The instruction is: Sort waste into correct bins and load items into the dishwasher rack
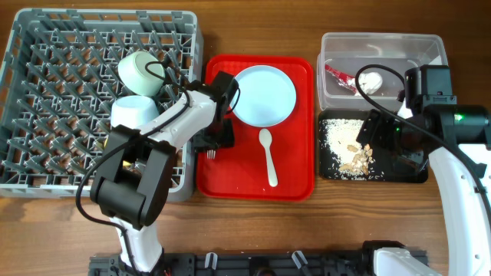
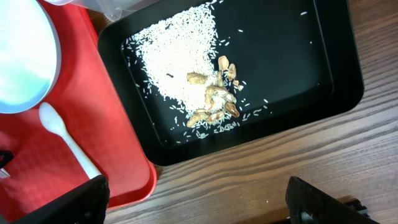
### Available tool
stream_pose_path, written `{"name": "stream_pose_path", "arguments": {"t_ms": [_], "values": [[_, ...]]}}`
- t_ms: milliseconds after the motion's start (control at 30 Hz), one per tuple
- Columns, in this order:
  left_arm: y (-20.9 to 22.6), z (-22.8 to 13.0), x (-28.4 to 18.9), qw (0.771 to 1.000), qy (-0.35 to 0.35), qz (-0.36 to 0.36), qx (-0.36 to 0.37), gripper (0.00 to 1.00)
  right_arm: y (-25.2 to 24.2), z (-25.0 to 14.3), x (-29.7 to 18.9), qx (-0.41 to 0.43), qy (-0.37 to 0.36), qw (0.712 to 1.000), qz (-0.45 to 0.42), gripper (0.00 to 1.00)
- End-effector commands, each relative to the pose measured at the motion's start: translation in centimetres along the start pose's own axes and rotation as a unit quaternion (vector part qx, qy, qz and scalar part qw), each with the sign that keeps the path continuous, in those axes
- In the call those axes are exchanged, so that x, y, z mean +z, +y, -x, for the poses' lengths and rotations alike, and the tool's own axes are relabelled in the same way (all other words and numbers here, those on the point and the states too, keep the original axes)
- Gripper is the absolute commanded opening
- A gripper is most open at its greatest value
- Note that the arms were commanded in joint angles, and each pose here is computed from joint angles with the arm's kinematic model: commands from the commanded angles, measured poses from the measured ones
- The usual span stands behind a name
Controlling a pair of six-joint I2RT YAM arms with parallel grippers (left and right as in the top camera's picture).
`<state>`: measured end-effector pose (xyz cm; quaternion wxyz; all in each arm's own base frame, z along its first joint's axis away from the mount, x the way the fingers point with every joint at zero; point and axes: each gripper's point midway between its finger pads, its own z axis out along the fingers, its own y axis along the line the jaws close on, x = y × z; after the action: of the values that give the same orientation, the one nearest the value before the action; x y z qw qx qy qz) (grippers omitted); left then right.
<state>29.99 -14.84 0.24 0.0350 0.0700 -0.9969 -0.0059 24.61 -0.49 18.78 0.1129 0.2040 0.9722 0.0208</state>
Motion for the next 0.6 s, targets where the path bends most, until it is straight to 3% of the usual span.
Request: {"name": "stream_pose_path", "arguments": {"t_ms": [0, 167, 267, 567], "values": [[0.6, -0.4, 1.1, 1.0, 0.006, 0.012, 0.008, 0.53, 0.1, 0.4, -0.8, -0.004, -0.013, 1.0, 0.006, 0.91], [1.1, -1.2, 2.2, 1.0, 0.012, 0.017, 0.008, 0.52, 0.1, 0.4, -0.8, -0.004, -0.013, 1.0, 0.006, 0.91], [1.0, -1.1, 2.2, 1.0, 0.011, 0.016, 0.008, 0.44, 0.1, 0.4, -0.8, -0.004, -0.013, 1.0, 0.006, 0.91], [0.9, -0.9, 2.2, 1.0, 0.008, 0.014, 0.009, 0.32, 0.1, 0.3, -0.8, -0.004, -0.012, 1.0, 0.005, 0.91]]}}
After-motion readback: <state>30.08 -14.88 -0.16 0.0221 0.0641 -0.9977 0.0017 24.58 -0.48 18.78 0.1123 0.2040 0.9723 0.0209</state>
